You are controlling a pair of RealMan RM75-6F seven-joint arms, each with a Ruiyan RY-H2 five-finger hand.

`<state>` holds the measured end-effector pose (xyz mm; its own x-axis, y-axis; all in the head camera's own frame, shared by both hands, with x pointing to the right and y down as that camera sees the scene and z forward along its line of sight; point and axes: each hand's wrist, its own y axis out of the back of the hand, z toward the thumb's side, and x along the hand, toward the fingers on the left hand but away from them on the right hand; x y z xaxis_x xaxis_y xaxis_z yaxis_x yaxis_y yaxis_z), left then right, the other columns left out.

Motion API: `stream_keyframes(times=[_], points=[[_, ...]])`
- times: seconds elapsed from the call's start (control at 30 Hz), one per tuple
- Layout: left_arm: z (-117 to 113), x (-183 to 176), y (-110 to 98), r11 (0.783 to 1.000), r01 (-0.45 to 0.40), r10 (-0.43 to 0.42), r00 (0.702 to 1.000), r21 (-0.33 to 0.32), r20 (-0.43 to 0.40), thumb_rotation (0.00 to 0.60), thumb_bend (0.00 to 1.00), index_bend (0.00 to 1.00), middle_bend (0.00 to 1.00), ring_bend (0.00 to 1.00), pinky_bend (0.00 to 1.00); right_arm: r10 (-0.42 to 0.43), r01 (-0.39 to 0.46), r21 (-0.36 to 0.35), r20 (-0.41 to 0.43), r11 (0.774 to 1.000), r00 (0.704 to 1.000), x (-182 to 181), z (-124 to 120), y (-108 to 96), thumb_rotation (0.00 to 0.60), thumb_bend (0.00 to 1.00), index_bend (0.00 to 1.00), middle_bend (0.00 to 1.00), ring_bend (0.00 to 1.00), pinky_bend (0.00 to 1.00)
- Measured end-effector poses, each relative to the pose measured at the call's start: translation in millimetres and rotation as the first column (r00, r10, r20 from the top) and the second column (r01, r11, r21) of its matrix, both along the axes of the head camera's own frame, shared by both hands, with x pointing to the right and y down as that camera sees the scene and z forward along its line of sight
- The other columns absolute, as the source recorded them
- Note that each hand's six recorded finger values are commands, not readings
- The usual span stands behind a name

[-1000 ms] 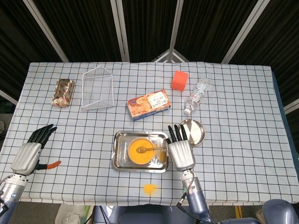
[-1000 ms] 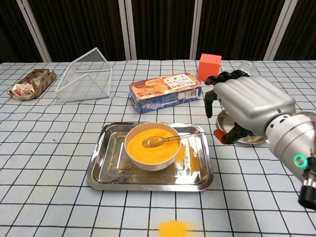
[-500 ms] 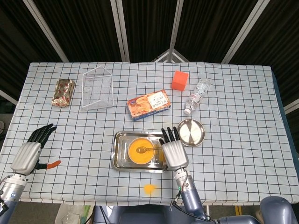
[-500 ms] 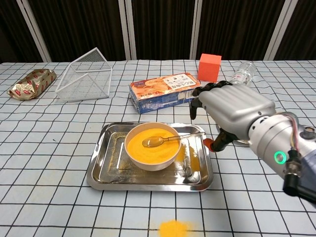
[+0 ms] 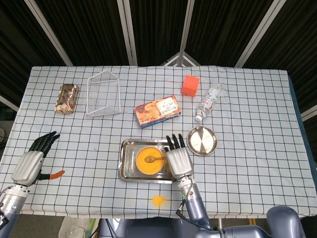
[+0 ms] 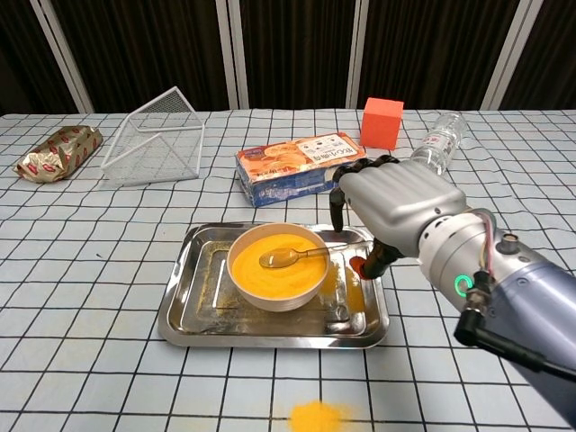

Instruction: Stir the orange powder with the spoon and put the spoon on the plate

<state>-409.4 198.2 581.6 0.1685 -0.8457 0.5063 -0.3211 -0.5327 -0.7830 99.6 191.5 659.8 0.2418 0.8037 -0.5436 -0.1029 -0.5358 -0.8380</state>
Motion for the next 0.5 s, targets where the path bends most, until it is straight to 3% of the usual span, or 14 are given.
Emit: stream_keyframes(times=[0.5], points=[[-0.1, 0.2, -0.3, 1.0, -0.001, 0.0, 1.0, -0.002, -0.006, 0.6, 0.0, 0.0, 0.0, 0.0, 0.02, 0.01, -0.011, -0.017, -0.028, 1.0, 1.0, -0.2, 9.0, -0.4, 0.6, 0.46, 0.47, 0.13, 0.0, 0.0]])
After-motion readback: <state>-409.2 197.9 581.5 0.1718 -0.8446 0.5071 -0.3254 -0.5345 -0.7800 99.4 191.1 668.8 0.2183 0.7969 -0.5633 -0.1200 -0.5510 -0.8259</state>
